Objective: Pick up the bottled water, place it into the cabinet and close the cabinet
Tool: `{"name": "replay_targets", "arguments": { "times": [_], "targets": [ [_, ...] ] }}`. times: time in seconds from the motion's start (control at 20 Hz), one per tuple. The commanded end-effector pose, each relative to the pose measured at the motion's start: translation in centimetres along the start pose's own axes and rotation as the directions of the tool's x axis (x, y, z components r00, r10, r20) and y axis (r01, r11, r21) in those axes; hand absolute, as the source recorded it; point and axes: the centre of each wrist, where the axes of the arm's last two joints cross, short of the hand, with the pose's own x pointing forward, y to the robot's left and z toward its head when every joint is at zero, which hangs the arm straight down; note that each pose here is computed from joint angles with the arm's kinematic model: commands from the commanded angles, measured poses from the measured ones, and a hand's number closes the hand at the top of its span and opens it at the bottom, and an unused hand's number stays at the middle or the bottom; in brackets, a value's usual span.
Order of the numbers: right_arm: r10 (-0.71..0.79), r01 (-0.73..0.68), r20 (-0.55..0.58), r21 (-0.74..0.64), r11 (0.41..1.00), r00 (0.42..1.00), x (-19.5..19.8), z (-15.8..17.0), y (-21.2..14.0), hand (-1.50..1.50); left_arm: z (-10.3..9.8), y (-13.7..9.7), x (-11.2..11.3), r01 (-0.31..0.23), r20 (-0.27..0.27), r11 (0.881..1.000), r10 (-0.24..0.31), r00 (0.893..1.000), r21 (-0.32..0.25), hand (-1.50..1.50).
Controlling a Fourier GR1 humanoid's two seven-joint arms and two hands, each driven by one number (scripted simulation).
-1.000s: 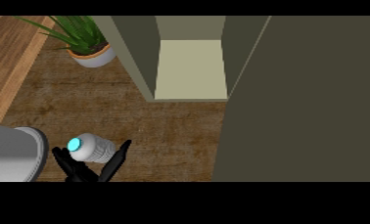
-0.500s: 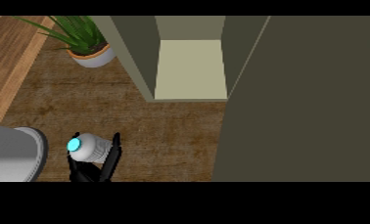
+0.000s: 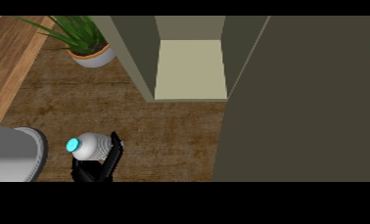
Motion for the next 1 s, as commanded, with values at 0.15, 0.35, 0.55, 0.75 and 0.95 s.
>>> {"name": "replay_targets", "arguments": {
  "times": [0.15,0.35,0.55,0.75,0.95],
  "targets": [
    [0.053,-0.053,0.056,-0.004,0.999,0.997,1.6,0.3,-0.4,-1.50,-0.5,0.5,0.2,-0.080,0.023,0.966,0.089,0.996,-0.244,1.50],
    [0.031,-0.033,0.058,0.039,0.999,0.998,0.9,-0.2,-0.2,-1.50,0.5,-0.3,0.4,-0.132,-0.154,0.779,0.046,0.987,-0.613,1.50],
    [0.034,-0.034,0.072,-0.004,0.999,0.997,2.7,0.7,-0.8,-1.50,-0.1,-0.3,1.1,-0.171,-0.154,0.735,0.092,0.984,-0.656,1.50],
    [0.055,-0.055,0.037,-0.001,0.998,0.998,1.5,0.8,-0.7,-1.50,-1.7,-0.1,3.5,-0.177,-0.159,0.691,0.091,0.983,-0.701,1.50],
    [0.047,-0.047,0.074,0.002,0.999,0.996,0.9,-0.8,0.2,-1.50,0.0,-1.4,3.9,-0.220,-0.191,0.670,0.118,0.975,-0.709,1.50]
  ]
}}
